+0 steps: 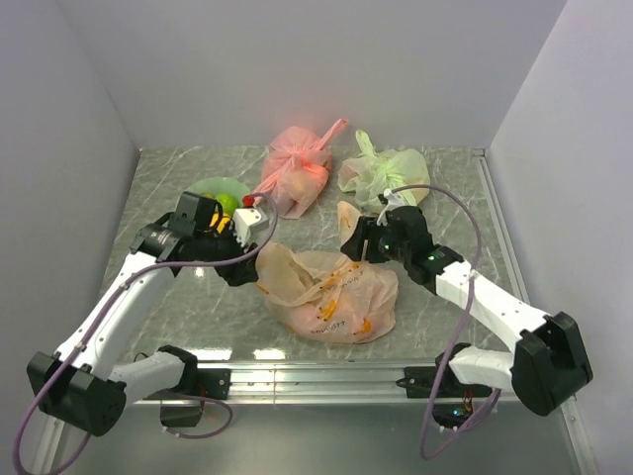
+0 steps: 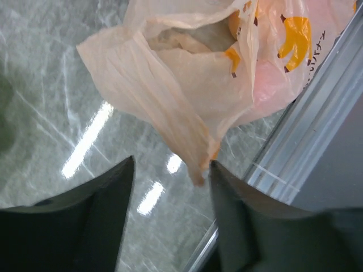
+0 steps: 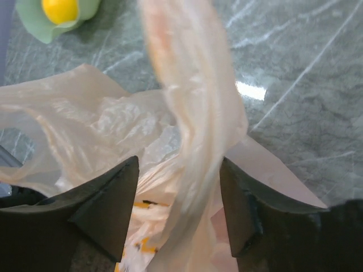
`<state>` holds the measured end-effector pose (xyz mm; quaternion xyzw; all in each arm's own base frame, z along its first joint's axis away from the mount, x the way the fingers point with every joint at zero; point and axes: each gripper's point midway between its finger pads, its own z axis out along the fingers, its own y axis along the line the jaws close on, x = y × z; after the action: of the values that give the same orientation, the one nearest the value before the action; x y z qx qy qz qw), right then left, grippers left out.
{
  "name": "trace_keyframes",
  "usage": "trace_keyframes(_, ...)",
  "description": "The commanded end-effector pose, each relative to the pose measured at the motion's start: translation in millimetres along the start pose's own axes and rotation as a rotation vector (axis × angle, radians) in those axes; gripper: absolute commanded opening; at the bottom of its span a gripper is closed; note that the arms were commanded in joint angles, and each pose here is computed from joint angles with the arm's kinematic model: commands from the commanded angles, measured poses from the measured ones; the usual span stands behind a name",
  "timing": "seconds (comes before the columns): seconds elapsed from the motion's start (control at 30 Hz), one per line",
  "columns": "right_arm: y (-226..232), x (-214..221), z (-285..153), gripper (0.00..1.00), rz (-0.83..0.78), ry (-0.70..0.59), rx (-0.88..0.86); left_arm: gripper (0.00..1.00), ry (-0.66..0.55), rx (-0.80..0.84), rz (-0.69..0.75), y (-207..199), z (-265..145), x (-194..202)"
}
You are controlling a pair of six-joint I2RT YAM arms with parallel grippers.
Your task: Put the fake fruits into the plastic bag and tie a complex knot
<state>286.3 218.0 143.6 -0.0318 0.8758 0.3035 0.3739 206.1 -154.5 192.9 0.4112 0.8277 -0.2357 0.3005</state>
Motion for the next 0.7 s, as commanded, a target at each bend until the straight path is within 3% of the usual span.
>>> trace_keyframes(0.0,22.5,-27.4,-22.7,0.68,-0.080,-0.096,-0.069,0.57,-0.080,0.054,0.021,-1.3,9.4,-20.5)
trace_keyframes(0.03,24.9,-31.7,-27.7,0.69,-0.096,-0.113,-0.074,0.41,-0.074,0.071,0.012,-2.3,12.4,-20.2)
trace_keyframes(0.1,33.0,-46.3,-47.5,0.69,-0.161,-0.177,-0.092,0.26,-0.053,0.094,0.002,-4.8,13.2,-17.7)
trace_keyframes(0.13,36.6,-52.7,-55.8,0.73,-0.193,-0.209,-0.102,0.13,-0.045,0.110,0.007,-6.8,13.4,-17.0)
trace_keyframes(0.2,52.9,-70.0,-82.5,0.78,-0.312,-0.316,-0.160,0.03,-0.049,0.140,-0.003,-14.8,7.8,-19.5)
trace_keyframes(0.3,89.7,-82.7,-112.0,0.89,-0.482,-0.443,-0.332,0.00,-0.094,0.190,-0.013,-29.1,-3.1,-30.7)
trace_keyframes(0.53,177.0,-73.8,-120.4,0.95,-0.776,-0.605,-0.677,0.00,-0.122,0.299,-0.087,-49.7,-13.2,-47.2)
trace_keyframes(0.67,218.3,-59.0,-97.2,0.96,-0.859,-0.583,-0.827,0.00,-0.127,0.344,-0.112,-55.9,-13.4,-50.1)
